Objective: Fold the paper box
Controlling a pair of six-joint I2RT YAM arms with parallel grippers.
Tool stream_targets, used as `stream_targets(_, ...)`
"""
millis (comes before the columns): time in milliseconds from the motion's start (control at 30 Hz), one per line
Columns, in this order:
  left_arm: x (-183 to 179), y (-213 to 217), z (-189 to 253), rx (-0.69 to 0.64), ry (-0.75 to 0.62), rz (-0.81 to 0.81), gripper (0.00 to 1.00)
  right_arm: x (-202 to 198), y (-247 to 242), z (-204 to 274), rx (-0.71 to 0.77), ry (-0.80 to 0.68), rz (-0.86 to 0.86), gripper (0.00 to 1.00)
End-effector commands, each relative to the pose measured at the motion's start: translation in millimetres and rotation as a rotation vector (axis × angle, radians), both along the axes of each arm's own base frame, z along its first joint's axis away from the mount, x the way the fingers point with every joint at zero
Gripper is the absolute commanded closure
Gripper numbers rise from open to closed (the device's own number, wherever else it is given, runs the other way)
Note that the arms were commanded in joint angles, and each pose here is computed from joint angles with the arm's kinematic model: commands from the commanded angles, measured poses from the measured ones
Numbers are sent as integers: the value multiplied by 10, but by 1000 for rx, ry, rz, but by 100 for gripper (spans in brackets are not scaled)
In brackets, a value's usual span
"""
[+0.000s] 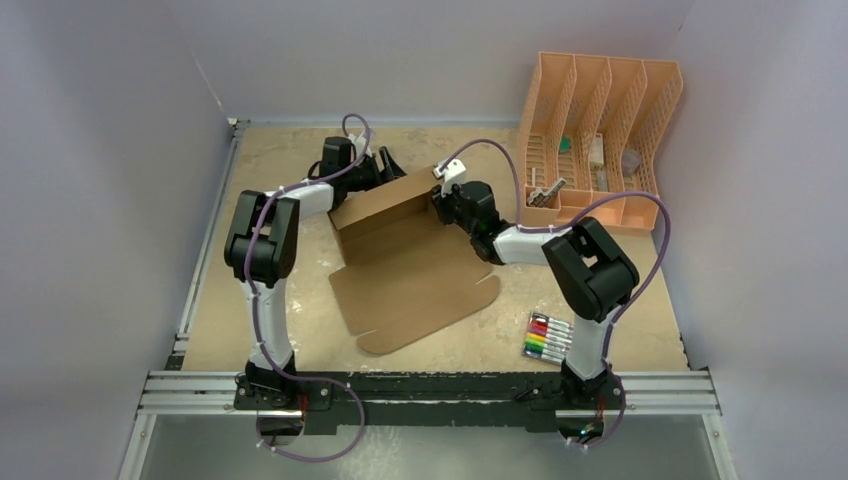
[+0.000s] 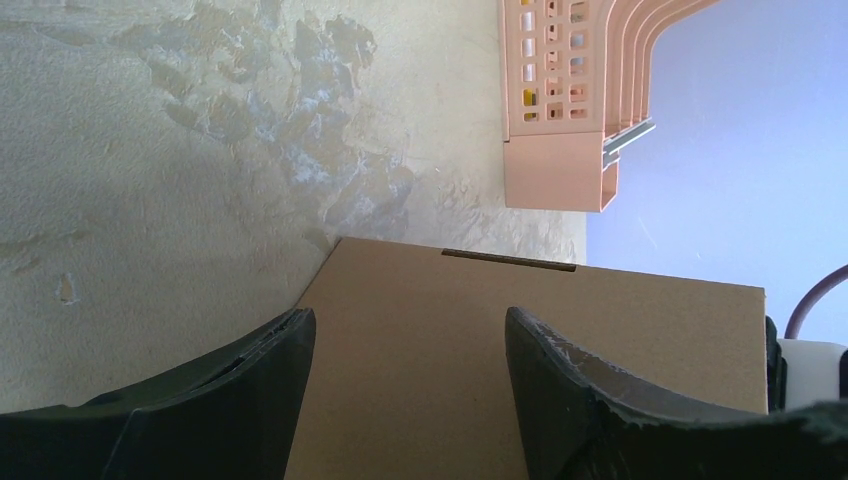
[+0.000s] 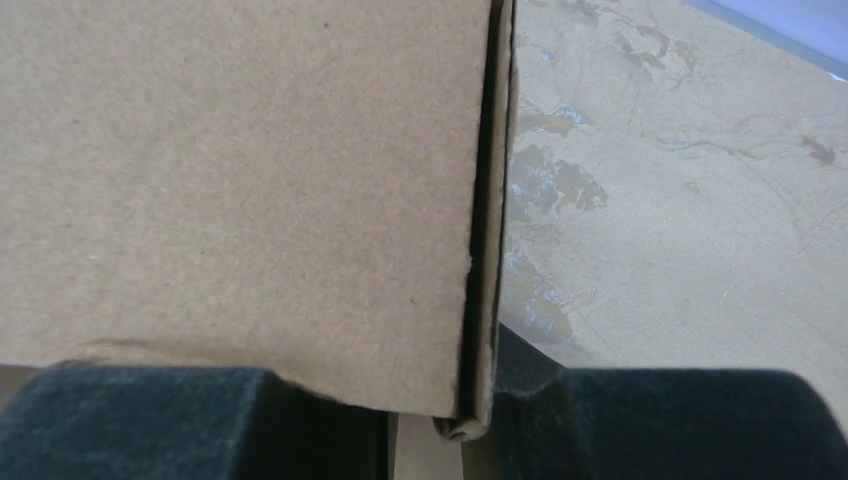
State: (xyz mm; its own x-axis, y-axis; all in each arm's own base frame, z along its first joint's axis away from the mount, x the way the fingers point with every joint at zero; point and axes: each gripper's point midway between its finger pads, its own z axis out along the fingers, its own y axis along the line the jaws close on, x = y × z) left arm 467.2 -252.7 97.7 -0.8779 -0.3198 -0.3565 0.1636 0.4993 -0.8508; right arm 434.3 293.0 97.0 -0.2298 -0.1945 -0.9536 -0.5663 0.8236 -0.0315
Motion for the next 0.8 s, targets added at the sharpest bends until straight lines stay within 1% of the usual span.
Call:
stream_targets(0, -340, -329, -87, -40, 31, -159, 31, -6, 45, -154, -8, -3, 0, 76)
stream_targets(33, -364, -338, -84, -44, 37, -164, 31, 28, 15, -157, -9, -15, -24, 77)
stream_targets(133, -435, -343, -65, -55, 52, -176, 32, 115, 4, -95, 0, -54, -53, 84)
stream_targets(367, -551, -343, 20, -76, 65, -193, 33, 315, -83, 121, 40, -135, -163, 91)
stream_targets(467, -595, -343, 22, -85, 81, -200, 34, 385, -190, 207, 43, -155, -251, 94)
stream_targets(600, -618, -345, 51, -102, 99, -199, 34, 405, -300, 260, 50, -171, -315, 94)
stream_targets(767, -703, -346, 190, -162, 94, -175, 35, 354, -305, 214, 98, -103, -340, 94)
